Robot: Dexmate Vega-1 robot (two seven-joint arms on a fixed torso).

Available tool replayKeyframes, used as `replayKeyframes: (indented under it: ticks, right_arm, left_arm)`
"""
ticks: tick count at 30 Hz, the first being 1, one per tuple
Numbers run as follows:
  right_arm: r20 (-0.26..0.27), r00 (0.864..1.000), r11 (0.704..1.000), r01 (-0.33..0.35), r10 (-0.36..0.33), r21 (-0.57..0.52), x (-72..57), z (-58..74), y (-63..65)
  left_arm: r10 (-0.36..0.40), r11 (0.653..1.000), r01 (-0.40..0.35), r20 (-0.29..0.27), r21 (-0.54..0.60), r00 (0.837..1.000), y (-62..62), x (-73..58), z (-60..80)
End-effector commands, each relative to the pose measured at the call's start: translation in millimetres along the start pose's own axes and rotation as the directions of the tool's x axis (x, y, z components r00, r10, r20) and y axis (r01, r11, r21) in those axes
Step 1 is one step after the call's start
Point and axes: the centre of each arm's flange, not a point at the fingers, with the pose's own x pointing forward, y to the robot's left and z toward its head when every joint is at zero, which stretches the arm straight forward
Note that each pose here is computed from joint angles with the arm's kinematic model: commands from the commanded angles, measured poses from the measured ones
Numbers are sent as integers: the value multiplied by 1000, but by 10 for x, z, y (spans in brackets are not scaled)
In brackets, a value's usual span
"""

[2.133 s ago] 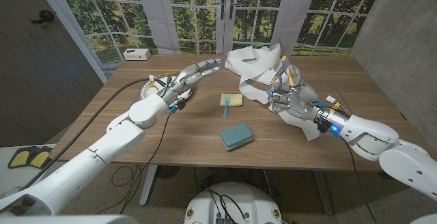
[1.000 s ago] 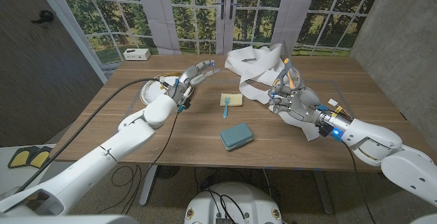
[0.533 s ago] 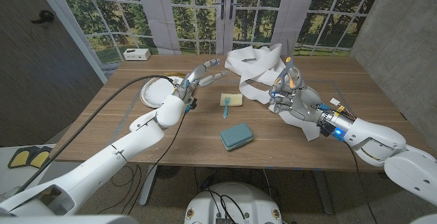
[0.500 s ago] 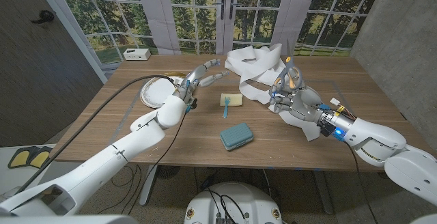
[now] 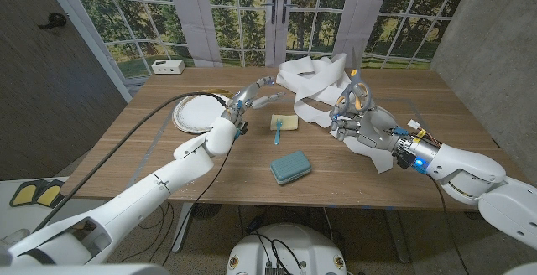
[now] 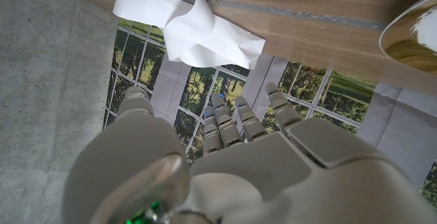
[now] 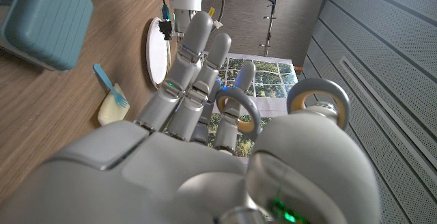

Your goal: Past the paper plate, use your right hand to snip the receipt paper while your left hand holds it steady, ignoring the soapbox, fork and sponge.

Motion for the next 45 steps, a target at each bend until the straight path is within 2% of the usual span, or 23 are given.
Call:
replayKeyframes:
  ticks: [1, 12, 23, 31, 38, 40, 45]
  right_arm:
    - [-7, 1000, 1000, -28, 28, 6, -44, -25, 71]
    - [-11, 999, 1000, -30, 30, -6, -60, -45, 106]
    - [-17, 998, 998, -57, 57, -1, 11, -47, 129]
    - [-21, 997, 997, -74, 74, -4, 75, -52, 127]
    - [-19, 997, 997, -80, 80, 0, 96, -58, 148]
    - [-16, 996, 997, -82, 82, 7, 99, -66, 154]
    - [-21, 996, 996, -87, 87, 1, 120, -66, 181]
  left_arm:
    - [-63, 997, 64, -30, 33, 998, -95, 177, -5]
    - [-72, 996, 73, -35, 43, 997, -84, 246, -4]
    - [-52, 998, 54, -46, 44, 998, -63, 220, -57]
    - [-47, 996, 51, -62, 74, 997, -31, 251, -84]
    - [-55, 991, 62, -65, 115, 996, -71, 332, -84]
    - [-37, 991, 43, -55, 127, 998, -89, 345, -83]
    - [-65, 987, 75, -69, 145, 996, -148, 411, -76]
